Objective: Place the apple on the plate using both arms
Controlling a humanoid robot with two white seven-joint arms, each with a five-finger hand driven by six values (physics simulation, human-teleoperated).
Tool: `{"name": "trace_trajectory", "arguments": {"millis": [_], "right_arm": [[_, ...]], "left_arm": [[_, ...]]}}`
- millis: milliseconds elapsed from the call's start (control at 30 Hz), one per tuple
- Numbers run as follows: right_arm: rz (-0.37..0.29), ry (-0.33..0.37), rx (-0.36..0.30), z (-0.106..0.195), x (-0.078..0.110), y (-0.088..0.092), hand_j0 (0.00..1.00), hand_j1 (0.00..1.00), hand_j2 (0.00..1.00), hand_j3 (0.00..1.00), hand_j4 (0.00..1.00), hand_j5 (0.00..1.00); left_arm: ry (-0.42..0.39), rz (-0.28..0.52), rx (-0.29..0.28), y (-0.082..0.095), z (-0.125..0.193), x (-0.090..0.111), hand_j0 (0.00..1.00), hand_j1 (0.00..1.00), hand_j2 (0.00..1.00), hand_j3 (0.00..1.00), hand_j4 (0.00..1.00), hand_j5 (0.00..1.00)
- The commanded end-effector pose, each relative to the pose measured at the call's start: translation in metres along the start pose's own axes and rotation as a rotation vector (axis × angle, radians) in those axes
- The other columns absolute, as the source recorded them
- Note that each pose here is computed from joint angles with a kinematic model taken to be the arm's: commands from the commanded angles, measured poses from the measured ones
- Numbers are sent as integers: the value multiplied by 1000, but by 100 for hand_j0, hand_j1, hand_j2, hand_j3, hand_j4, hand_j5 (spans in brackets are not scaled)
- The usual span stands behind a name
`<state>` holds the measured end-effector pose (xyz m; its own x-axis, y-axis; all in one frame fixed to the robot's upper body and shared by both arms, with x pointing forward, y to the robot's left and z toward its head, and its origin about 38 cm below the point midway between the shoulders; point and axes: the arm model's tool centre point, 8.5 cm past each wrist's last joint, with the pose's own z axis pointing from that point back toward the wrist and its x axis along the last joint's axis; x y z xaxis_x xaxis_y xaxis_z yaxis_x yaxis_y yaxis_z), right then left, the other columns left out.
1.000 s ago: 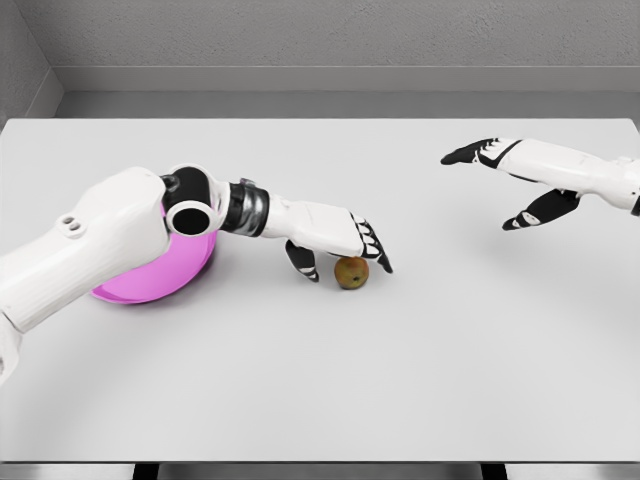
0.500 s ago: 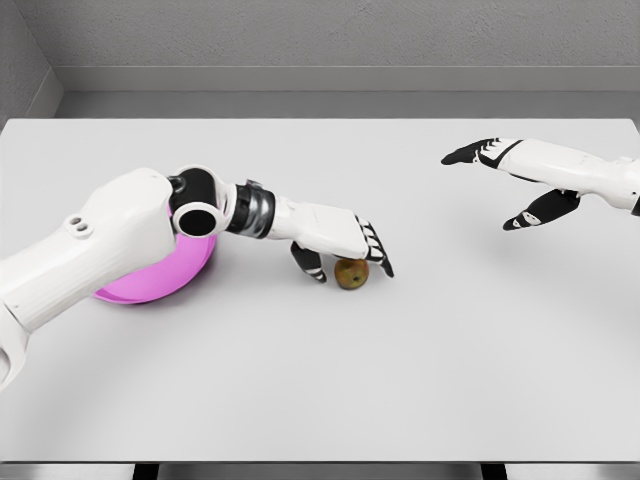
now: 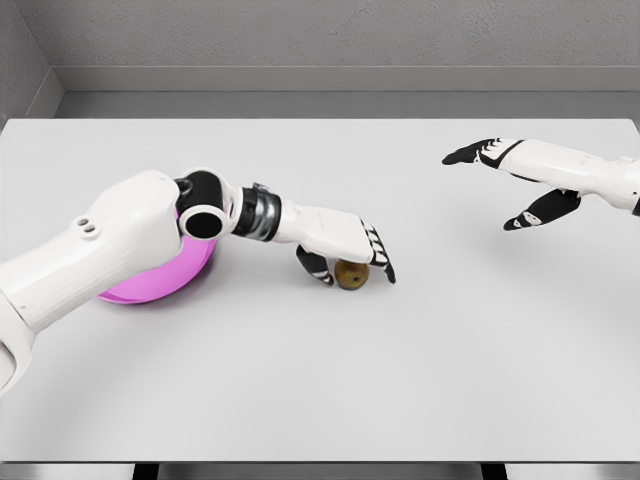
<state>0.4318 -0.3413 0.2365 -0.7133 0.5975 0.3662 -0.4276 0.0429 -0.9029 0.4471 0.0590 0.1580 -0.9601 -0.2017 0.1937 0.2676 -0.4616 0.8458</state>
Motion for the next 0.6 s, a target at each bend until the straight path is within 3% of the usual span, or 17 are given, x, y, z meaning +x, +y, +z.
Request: {"name": "trace_trajectory", "arguments": {"millis": [0, 567], "right_arm": [[-6, 0, -5, 1, 0, -1, 100, 100, 100, 100, 100, 100], [-3, 13, 4, 6, -2, 0, 100, 100, 100, 100, 100, 100]], "left_arm": [[-4, 5, 1, 0, -1, 1, 82, 82, 82, 82, 82, 82], [-8, 5, -12, -4, -3, 2, 69, 69, 69, 69, 69, 69]]}}
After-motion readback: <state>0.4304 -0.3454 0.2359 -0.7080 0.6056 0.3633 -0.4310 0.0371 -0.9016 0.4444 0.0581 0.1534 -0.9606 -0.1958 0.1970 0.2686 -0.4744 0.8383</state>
